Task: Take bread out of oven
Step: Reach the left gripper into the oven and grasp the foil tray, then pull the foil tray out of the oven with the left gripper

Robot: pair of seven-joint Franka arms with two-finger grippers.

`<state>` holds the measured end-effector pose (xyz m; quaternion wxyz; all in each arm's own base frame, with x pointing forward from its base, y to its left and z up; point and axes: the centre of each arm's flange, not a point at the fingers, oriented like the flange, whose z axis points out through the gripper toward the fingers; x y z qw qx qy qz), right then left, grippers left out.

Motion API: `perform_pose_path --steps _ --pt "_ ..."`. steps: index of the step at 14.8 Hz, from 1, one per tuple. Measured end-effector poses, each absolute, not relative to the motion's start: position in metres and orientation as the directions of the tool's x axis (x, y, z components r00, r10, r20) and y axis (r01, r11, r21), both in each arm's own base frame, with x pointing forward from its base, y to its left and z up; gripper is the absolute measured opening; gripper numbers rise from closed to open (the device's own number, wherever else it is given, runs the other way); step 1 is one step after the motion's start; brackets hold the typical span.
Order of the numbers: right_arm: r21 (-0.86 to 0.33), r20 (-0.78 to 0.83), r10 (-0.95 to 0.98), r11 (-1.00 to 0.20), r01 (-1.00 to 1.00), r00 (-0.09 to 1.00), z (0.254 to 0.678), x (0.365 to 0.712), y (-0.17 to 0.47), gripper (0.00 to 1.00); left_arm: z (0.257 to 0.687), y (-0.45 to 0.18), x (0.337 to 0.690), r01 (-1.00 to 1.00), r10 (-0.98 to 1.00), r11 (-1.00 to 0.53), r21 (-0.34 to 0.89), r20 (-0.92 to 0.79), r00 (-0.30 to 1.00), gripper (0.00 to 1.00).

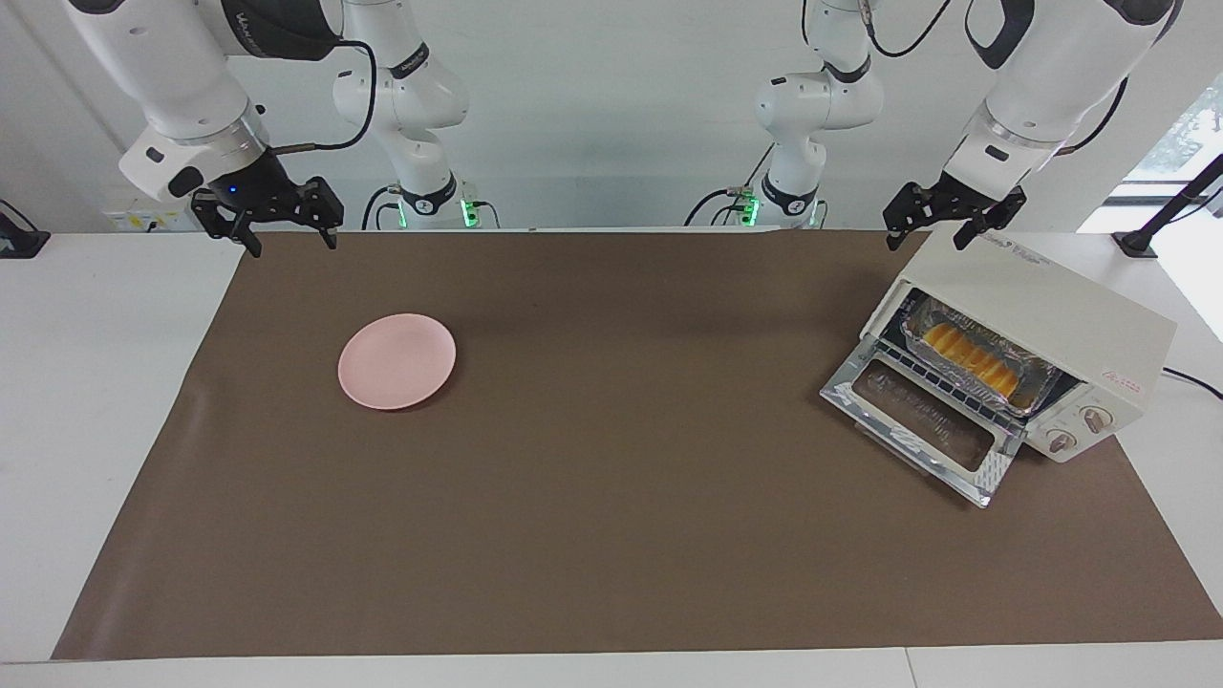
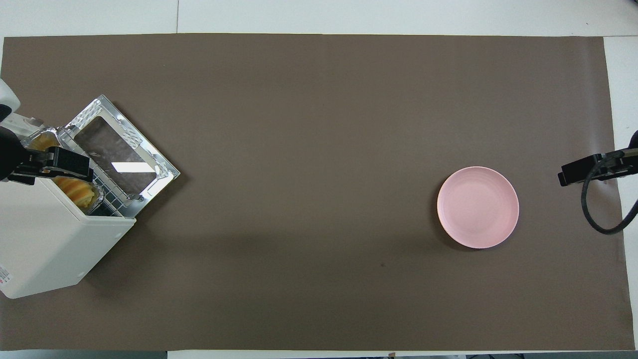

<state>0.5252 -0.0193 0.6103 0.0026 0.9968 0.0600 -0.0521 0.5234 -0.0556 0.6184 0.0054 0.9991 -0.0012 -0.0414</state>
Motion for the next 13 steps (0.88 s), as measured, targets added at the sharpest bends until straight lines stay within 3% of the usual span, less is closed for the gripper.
perform_pose_path --steps 4,9,13 --pt "-0.001 -0.104 0.119 -0.993 0.120 0.987 0.610 0.525 -0.019 1.00 0.591 -0.053 0.553 0.193 0.197 -0.980 -0.048 -0.111 0.974 1.00" --pt "-0.001 -0.104 0.119 -0.993 0.120 0.987 0.610 0.525 -0.019 1.00 0.492 -0.048 0.633 0.436 0.466 -0.864 -0.251 -0.075 0.882 1.00" --pt "-0.001 -0.104 0.119 -0.993 0.120 0.987 0.610 0.525 -0.019 1.00 0.442 -0.026 0.653 0.528 0.560 -0.775 -0.347 0.008 0.828 1.00"
